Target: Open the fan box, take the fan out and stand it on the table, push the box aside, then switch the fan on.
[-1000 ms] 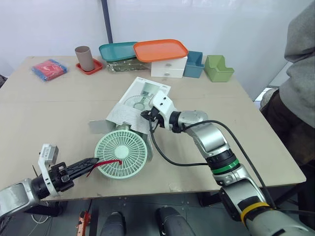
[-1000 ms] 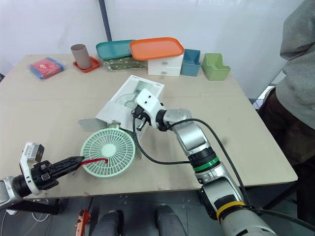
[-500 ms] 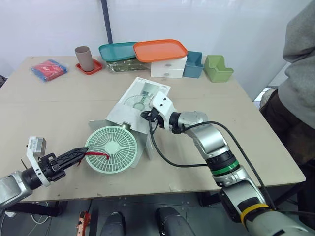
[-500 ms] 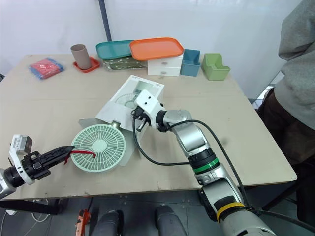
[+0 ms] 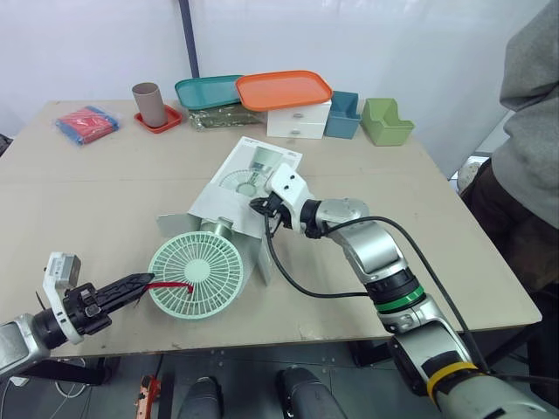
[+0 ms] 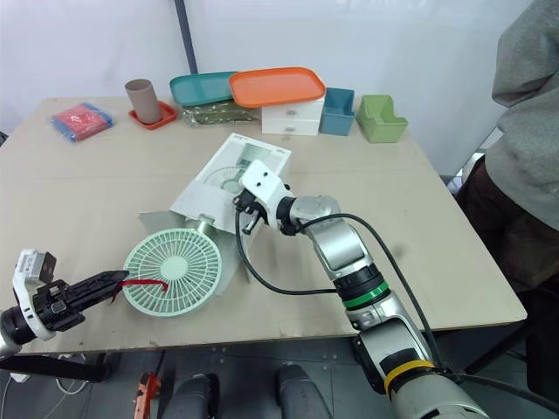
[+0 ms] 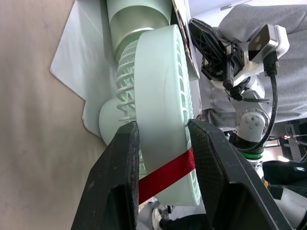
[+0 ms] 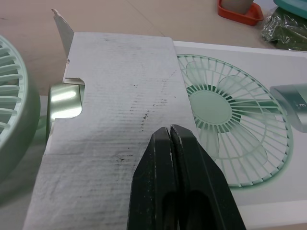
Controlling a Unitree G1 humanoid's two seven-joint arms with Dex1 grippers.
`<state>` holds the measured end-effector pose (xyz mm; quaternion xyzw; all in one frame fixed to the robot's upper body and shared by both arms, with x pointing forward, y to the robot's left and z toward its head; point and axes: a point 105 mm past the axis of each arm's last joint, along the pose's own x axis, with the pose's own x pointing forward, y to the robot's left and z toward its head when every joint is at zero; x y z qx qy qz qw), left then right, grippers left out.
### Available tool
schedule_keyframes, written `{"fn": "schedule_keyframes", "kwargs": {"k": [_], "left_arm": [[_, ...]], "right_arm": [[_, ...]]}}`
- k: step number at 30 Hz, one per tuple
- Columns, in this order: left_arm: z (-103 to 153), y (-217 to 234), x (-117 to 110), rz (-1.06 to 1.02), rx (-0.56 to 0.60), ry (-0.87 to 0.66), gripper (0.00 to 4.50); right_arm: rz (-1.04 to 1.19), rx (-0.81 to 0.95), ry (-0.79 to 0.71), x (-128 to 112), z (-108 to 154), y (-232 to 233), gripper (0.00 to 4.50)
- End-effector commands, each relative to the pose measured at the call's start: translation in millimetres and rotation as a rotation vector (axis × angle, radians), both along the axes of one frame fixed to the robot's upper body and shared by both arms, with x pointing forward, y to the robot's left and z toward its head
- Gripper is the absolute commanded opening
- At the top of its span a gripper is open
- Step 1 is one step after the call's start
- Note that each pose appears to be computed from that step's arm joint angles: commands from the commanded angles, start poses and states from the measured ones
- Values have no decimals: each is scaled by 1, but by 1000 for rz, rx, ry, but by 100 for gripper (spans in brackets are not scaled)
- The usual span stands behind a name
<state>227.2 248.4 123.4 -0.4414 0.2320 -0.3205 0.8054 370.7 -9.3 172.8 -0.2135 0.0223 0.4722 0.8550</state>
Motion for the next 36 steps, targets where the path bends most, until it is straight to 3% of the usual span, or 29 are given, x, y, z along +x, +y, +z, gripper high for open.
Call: {"fn": "schedule_keyframes", "kwargs": {"k": [1,6,8,19,22,28,33,36], "left_arm": [[-12,8,7,70,69,20,232],[-2,7,12,56,61,-26,405],[-3,11,12,58,84,-10,447],[30,30,10,49,82,-126,447],[42,36,8,28,133,-181,447],[46,46,5,-89,500,-362,447],[41,45,1,-165,617,-464,447],[27,45,6,-239,913,-630,447]], "right_arm": [[1,-12,19,-1,-6,0,0],[-2,-14,16,-1,-6,0,0],[-3,-12,16,-1,-6,0,0],[18,43,-3,-3,9,1,0],[60,92,-25,-9,23,3,0],[390,247,-119,-72,69,-8,0],[512,221,-99,-102,65,-21,0],[478,204,-57,-103,59,-33,0]]}}
